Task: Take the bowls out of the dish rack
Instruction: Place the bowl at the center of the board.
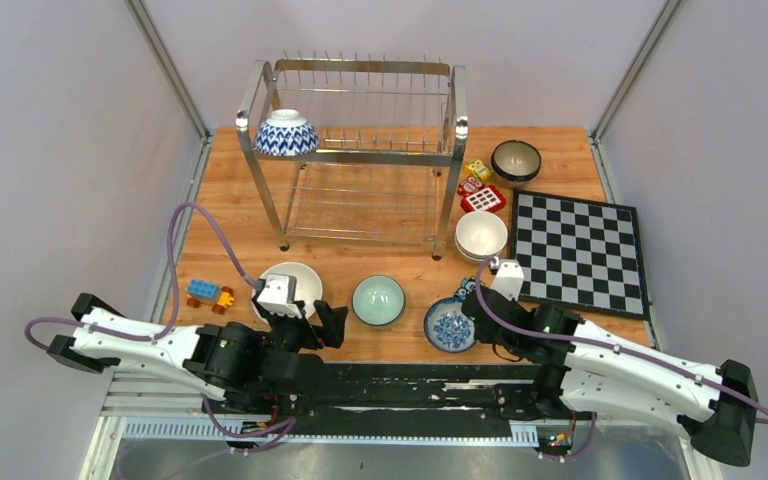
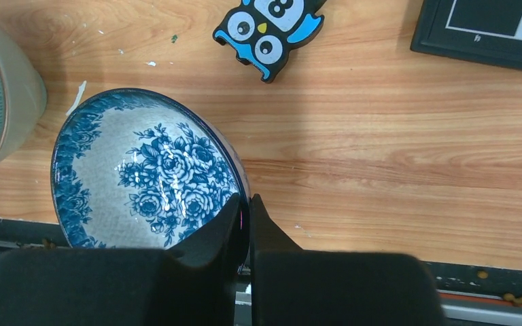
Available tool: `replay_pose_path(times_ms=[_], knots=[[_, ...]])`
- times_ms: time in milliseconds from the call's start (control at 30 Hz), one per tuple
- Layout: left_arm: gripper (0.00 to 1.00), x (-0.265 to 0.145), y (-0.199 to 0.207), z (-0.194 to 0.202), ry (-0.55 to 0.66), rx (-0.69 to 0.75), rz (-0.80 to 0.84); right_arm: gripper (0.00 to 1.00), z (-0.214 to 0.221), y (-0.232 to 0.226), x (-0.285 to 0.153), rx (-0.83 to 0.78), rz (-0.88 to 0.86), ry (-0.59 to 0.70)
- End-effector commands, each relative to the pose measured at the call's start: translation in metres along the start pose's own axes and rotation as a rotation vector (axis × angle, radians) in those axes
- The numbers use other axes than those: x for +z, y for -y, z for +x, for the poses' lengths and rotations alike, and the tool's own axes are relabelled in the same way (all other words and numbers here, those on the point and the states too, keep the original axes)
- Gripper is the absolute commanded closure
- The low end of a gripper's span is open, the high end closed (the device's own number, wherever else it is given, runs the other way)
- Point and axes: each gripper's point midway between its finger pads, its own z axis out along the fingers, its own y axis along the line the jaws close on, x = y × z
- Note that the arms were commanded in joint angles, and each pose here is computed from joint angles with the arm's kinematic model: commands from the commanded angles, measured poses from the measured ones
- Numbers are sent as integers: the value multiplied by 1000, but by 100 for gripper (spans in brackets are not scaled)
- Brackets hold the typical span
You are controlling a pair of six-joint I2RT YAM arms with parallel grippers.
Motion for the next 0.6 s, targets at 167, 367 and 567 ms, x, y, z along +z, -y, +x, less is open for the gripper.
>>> replay_pose_path(times_ms=[167, 367, 567], knots=[[0, -1, -19, -6, 24, -53, -83, 97, 13, -1, 21, 151, 3, -20], [0, -1, -20, -12, 43, -62, -65, 97, 22, 10, 26, 162, 22, -24], [0, -1, -23, -12, 49, -64, -50, 97, 32, 17, 31, 157, 40, -42]])
